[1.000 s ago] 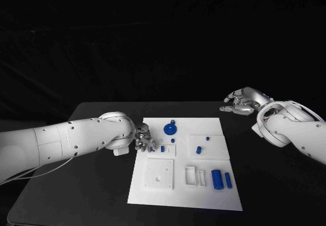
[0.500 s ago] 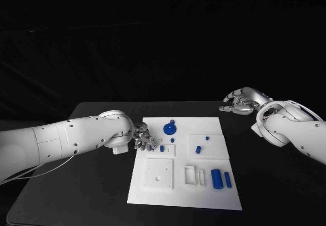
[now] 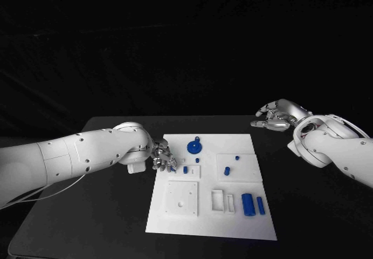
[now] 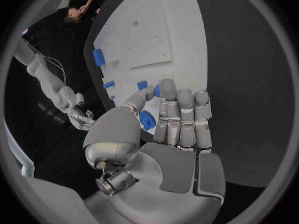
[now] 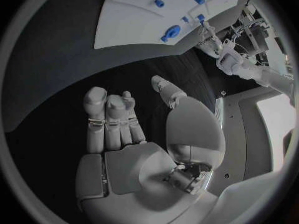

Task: Assemble the parts on the task board

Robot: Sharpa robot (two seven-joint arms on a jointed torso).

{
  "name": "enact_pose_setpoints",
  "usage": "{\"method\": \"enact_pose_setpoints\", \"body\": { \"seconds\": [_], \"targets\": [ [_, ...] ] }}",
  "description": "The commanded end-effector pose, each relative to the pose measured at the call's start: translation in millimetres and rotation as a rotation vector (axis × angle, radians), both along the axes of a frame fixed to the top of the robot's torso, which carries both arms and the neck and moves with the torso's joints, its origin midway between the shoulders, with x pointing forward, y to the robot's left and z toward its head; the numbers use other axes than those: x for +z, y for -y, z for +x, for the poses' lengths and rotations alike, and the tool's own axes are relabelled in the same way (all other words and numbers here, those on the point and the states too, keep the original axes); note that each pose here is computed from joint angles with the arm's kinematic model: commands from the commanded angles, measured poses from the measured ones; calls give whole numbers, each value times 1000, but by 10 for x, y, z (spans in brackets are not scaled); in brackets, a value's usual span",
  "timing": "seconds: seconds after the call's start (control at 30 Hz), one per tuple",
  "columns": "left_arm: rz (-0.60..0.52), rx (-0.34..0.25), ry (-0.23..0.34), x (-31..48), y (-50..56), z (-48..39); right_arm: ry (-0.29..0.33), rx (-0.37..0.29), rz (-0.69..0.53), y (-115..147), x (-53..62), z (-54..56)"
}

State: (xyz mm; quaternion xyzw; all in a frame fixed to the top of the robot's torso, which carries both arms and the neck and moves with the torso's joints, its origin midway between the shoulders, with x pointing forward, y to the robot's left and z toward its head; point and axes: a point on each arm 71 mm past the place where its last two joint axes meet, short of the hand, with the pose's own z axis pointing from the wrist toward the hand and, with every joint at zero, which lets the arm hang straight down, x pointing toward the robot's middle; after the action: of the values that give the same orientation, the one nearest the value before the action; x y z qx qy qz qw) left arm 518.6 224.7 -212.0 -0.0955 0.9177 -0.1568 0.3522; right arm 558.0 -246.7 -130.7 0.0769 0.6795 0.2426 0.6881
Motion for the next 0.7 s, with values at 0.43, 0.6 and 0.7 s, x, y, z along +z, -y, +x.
{"method": "enact_pose_setpoints", "body": {
  "seconds": [0.43, 0.6, 0.7],
  "targets": [
    [1, -31, -48, 6, 69, -6, -4, 13, -5, -13, -5, -3],
    [5, -33, -27, 16, 104, -6, -4, 14, -5, -13, -4, -4],
    [7, -37, -22, 18, 119, -9, -4, 14, -5, -13, -4, -4]
  ]
}}
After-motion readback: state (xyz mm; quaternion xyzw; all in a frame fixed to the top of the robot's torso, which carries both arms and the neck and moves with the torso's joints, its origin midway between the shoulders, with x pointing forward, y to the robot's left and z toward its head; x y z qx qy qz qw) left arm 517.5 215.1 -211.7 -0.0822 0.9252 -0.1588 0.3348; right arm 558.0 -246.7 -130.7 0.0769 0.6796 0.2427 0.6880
